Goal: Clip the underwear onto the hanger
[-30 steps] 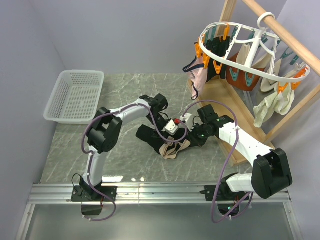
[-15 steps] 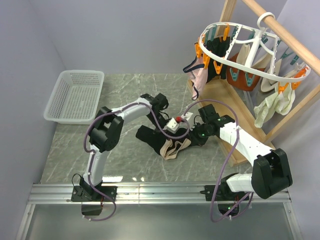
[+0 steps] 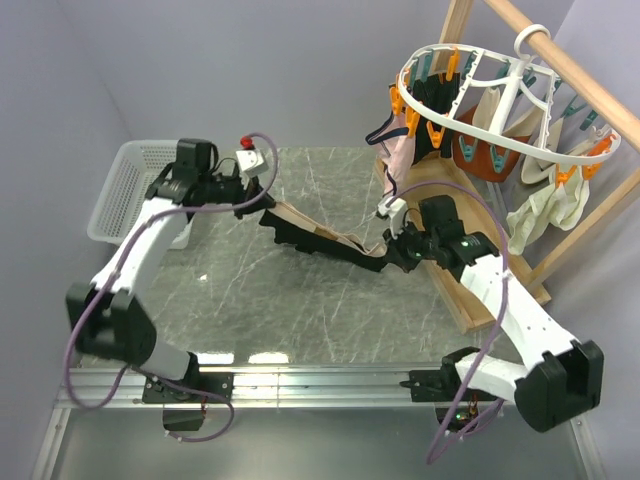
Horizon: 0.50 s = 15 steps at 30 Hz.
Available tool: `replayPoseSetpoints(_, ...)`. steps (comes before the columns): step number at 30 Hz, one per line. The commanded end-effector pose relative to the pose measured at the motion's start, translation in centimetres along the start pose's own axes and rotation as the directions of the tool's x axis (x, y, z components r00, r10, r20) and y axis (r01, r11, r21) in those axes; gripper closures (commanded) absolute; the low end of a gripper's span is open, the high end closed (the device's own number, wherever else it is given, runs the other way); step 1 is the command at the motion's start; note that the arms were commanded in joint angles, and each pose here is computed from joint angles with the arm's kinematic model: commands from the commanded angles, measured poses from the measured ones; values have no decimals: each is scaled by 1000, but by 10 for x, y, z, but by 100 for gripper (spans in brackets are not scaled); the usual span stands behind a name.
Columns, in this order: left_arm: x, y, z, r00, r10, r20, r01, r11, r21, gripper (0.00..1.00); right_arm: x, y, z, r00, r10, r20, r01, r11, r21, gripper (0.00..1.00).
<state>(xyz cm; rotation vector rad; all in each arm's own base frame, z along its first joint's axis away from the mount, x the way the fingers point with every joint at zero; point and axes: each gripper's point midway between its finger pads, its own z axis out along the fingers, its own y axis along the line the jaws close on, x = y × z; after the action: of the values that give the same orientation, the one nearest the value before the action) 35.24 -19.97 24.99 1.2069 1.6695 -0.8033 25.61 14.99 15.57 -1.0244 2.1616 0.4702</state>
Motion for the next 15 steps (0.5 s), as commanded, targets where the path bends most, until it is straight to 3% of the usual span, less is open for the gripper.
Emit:
replayPoseSetpoints(1,-29,-26,-23,993,-78,84,83,995,-58,100,-32,-1,-29,991,-22,128,15,998,57,100)
replayPoseSetpoints(10,-18,-115,-73,969,-214,120,224,972,-74,100,-20,50,-75,970,-102,218,108,994,-15,100)
replayPoseSetpoints(15,10,-96,-68,917,-389,89,399,896,-197,100,-4,49,-36,988,-73,133,75,997,-7,100)
